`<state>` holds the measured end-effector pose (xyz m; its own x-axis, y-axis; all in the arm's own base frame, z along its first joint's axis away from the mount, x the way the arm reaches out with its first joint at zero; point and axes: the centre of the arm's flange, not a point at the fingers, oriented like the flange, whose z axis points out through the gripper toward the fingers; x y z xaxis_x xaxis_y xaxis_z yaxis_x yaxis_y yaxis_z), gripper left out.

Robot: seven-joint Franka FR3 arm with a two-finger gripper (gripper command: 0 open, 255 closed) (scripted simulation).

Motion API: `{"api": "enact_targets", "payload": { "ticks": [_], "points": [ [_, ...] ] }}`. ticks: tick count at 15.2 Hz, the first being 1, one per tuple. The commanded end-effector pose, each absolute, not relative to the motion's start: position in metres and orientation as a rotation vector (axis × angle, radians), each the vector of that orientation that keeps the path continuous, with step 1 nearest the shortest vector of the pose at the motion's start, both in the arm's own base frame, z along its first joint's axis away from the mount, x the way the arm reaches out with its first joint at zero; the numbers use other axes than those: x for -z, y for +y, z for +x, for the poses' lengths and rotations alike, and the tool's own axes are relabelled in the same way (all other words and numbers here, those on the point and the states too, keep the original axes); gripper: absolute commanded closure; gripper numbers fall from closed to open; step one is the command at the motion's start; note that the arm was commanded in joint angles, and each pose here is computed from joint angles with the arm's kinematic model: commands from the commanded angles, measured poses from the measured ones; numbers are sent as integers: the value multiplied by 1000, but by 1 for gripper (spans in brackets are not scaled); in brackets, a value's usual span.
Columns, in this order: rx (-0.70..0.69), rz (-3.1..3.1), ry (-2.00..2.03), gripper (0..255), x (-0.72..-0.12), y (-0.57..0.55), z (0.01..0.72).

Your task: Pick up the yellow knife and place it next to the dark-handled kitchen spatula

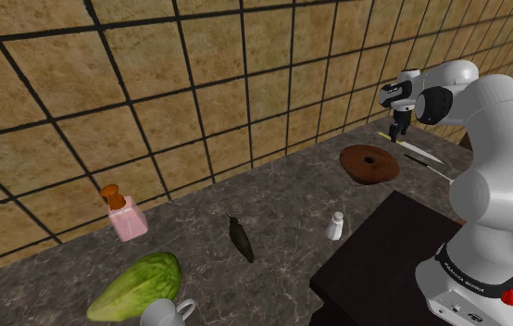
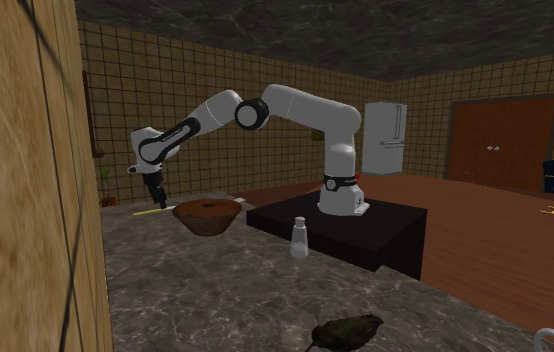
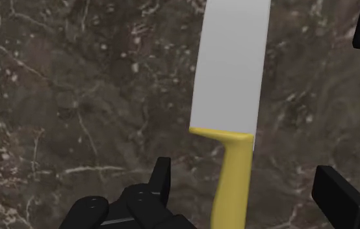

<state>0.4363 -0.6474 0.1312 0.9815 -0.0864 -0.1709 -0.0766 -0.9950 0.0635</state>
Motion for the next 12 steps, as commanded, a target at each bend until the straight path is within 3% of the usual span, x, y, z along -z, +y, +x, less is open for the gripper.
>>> {"api": "enact_targets", "payload": {
  "ticks": [1,4,12],
  "points": [
    [269,3071,-126,0,-144,-647,439],
    [269,3071,-126,0,-180,-645,445],
    [269,3071,-126,0,-180,-645,445]
  ]
}}
